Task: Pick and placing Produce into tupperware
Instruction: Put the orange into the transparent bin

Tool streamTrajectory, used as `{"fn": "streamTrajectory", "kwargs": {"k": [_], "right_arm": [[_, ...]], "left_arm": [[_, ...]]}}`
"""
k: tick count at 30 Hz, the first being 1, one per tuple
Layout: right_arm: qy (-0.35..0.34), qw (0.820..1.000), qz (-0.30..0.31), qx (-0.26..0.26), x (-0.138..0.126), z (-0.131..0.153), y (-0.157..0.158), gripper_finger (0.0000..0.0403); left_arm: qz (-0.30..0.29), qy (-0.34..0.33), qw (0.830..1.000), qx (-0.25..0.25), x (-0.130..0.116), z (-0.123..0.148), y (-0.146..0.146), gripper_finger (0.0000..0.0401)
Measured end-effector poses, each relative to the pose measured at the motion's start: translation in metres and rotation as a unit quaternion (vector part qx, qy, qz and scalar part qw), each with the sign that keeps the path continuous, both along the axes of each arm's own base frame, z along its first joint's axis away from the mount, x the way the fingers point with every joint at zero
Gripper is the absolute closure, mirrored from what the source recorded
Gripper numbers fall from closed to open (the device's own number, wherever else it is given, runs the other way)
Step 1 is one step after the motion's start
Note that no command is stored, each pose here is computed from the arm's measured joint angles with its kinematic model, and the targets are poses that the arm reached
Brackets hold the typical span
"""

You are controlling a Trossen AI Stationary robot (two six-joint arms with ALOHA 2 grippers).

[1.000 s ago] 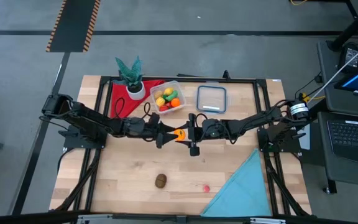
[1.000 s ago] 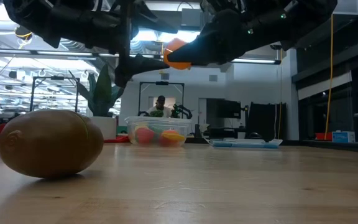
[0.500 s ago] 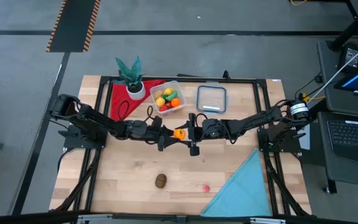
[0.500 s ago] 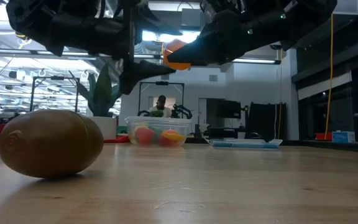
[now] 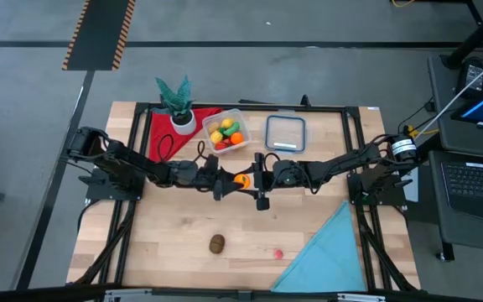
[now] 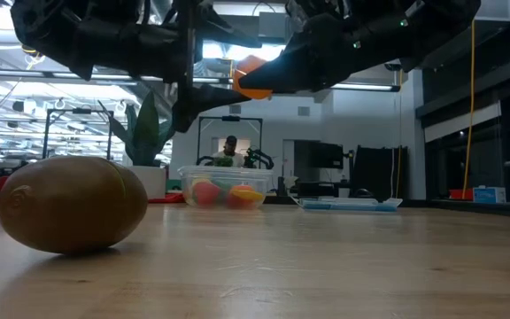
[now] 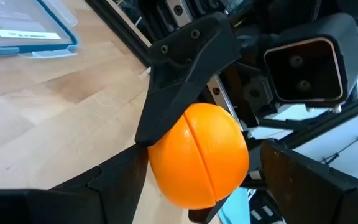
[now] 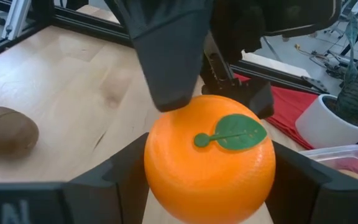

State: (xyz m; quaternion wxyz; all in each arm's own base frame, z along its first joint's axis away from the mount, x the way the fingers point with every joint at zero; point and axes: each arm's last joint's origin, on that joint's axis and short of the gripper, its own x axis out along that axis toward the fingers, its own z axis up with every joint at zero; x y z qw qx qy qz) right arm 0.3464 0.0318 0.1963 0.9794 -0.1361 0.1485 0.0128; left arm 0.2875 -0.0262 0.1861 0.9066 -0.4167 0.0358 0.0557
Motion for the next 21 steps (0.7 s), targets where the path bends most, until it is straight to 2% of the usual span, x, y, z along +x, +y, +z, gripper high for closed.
{"fn": "streamTrajectory", "kwargs": {"k": [14, 21], "right_arm": [[0.000, 1.000, 0.000, 0.000, 0.0000, -0.0001, 0.0000, 0.0161], [0.000, 1.000, 0.000, -0.001, 0.0000, -0.0001, 0.0000, 0.0161]], "left_arm": [[0.004, 0.002, 1.000, -0.004, 0.0001, -0.0005, 0.0017, 0.0103], [0.004, 0.002, 1.000, -0.005, 0.0001, -0.0005, 0.0017, 0.0122]]}}
